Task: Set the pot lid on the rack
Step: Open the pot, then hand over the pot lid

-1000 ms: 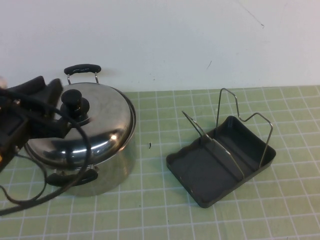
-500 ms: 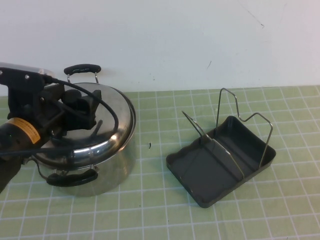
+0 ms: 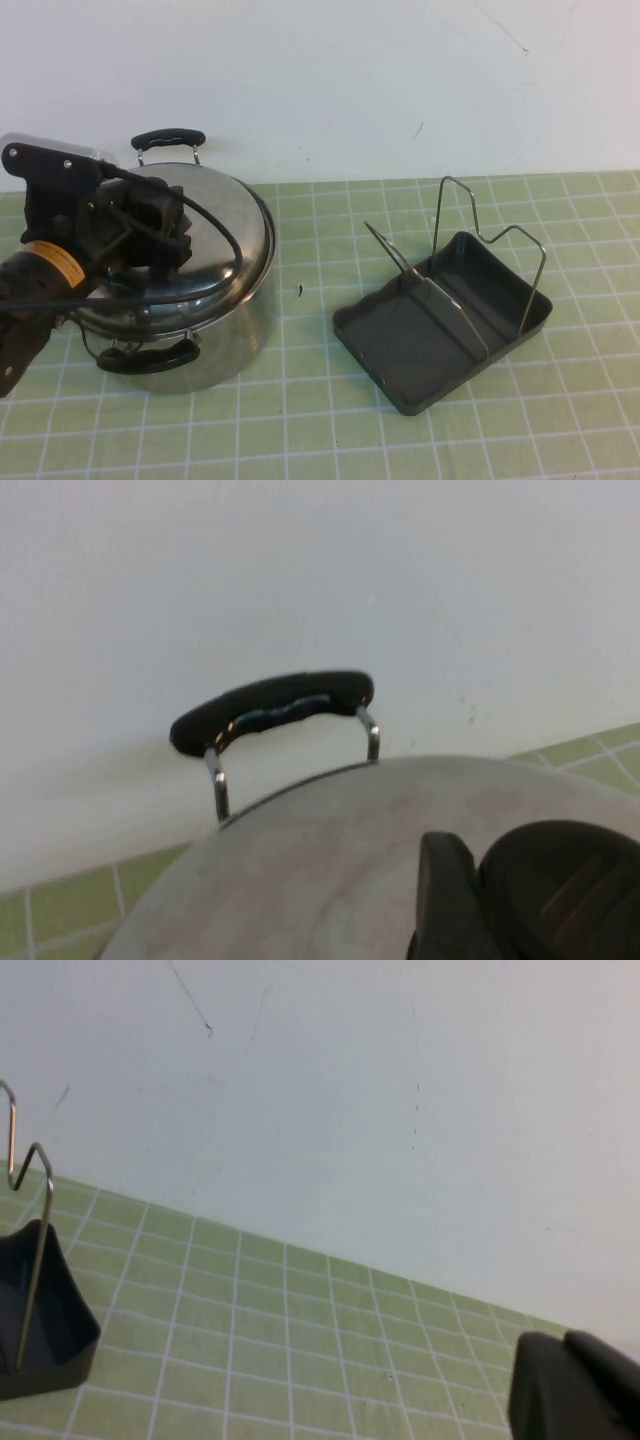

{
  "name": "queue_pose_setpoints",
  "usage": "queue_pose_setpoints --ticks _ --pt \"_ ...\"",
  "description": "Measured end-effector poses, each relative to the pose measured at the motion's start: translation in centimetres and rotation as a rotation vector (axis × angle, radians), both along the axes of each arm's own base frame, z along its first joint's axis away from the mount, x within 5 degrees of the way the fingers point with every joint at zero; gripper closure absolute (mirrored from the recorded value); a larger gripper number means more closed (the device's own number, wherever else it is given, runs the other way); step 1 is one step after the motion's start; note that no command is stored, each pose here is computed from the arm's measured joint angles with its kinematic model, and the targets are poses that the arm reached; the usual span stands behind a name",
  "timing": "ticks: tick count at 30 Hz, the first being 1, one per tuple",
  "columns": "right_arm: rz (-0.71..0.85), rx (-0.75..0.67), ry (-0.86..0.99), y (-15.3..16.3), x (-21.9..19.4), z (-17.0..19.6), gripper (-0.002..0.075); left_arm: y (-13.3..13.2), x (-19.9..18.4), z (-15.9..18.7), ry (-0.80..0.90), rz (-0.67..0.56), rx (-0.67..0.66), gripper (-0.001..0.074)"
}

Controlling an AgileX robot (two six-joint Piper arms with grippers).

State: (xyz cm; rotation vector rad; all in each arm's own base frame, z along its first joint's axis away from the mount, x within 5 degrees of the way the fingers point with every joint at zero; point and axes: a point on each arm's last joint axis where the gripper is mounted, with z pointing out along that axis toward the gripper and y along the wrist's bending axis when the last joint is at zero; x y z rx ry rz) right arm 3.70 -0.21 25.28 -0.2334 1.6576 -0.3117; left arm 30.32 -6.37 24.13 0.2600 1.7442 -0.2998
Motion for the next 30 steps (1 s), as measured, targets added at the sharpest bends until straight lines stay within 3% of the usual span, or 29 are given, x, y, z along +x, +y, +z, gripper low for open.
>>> queue_pose_setpoints --ticks 7,14,17,23,30 --pt "0.008 0.017 -0.091 0.1 -0.4 1.7 0.0727 -0.4 0.1 1.5 -0.167 -0.039 -0.066 0.0411" --pt "0.085 0.105 -0.234 1.0 -3.4 8.5 0.0727 -0.6 -1.1 4.9 -0.360 -0.087 -0.255 0.0411" --pt "0.262 0.166 -0.146 2.6 -3.2 11.0 0.0727 -1.1 -2.3 6.9 -0.424 -0.189 -0.394 0.0411" --pt "0.759 0.302 -0.007 6.4 0.2 12.9 0.0727 -4.0 -4.0 8.4 -0.434 -0.348 -0.458 0.0411" --pt "1.007 0.457 0.055 7.6 3.1 13.5 0.0727 -9.1 -6.6 8.7 -0.382 -0.495 -0.576 0.0411"
